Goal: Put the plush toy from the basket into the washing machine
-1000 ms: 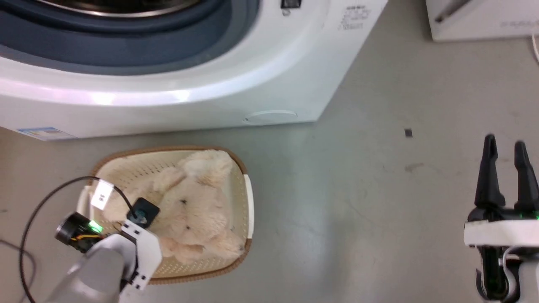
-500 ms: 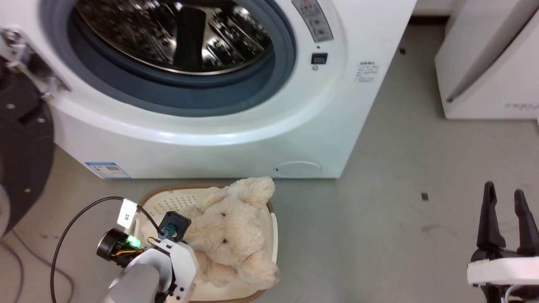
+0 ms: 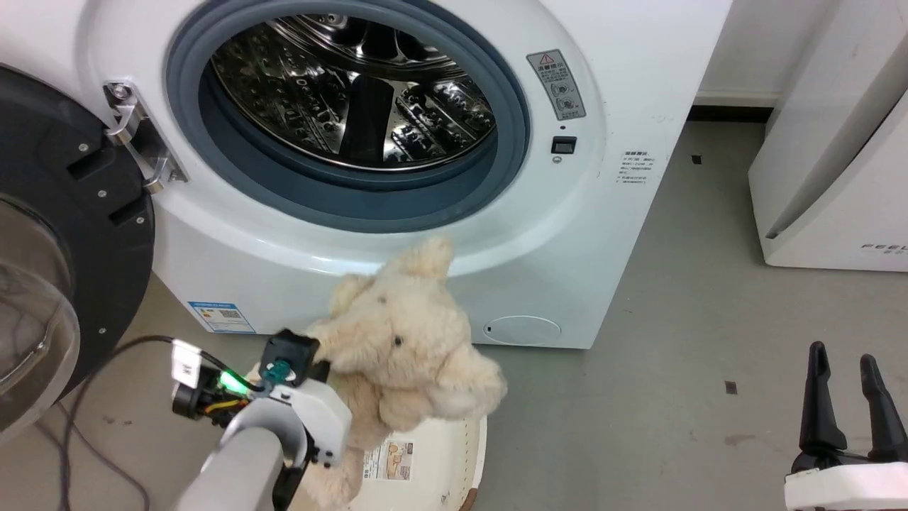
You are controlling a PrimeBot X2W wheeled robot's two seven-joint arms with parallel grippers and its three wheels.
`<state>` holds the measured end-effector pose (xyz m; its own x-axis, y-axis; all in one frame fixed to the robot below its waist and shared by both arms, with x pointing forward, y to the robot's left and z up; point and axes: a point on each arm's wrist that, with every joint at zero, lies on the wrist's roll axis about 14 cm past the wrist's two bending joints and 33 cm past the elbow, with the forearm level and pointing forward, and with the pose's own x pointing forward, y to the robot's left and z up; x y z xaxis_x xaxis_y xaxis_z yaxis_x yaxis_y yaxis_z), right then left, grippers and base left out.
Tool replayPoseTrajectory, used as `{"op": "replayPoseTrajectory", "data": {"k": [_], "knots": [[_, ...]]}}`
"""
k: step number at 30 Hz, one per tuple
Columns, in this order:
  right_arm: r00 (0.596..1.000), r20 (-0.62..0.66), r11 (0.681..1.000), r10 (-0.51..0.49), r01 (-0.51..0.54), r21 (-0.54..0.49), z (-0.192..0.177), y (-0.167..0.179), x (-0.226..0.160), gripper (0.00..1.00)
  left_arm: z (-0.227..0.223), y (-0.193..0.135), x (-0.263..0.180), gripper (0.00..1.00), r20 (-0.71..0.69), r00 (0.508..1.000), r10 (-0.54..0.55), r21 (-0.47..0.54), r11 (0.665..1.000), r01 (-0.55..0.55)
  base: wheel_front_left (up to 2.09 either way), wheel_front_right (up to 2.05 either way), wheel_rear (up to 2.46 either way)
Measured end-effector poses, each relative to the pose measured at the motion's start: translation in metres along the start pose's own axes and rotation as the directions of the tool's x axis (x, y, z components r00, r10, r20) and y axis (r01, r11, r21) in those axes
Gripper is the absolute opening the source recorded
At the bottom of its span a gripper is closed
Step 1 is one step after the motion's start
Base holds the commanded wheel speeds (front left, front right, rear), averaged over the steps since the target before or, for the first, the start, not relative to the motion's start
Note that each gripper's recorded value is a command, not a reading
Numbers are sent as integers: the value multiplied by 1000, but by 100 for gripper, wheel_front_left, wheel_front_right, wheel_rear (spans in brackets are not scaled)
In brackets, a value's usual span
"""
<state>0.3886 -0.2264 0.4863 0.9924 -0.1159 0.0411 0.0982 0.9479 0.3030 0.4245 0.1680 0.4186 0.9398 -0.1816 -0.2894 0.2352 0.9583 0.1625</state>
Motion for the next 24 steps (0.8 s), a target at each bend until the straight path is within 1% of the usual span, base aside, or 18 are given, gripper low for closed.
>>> {"op": "replayPoseTrajectory", "data": {"k": [5,11,19,24], "knots": [[1000,-6,1000,-2,2,-5,-2,-1,0,100,34,14,6,0,110,993,51,-23,999,-49,0,0,0],[1000,-22,1000,-20,20,-11,-8,-7,3,100,61,28,20,0,190,976,105,-65,993,-95,0,0,0],[997,-37,997,-69,68,-27,-19,-23,19,100,88,54,63,0,259,951,169,-118,983,-142,0,0,0],[994,-51,994,-101,99,-41,-29,-35,31,100,100,66,102,0,289,940,184,-123,980,-154,0,0,0]]}}
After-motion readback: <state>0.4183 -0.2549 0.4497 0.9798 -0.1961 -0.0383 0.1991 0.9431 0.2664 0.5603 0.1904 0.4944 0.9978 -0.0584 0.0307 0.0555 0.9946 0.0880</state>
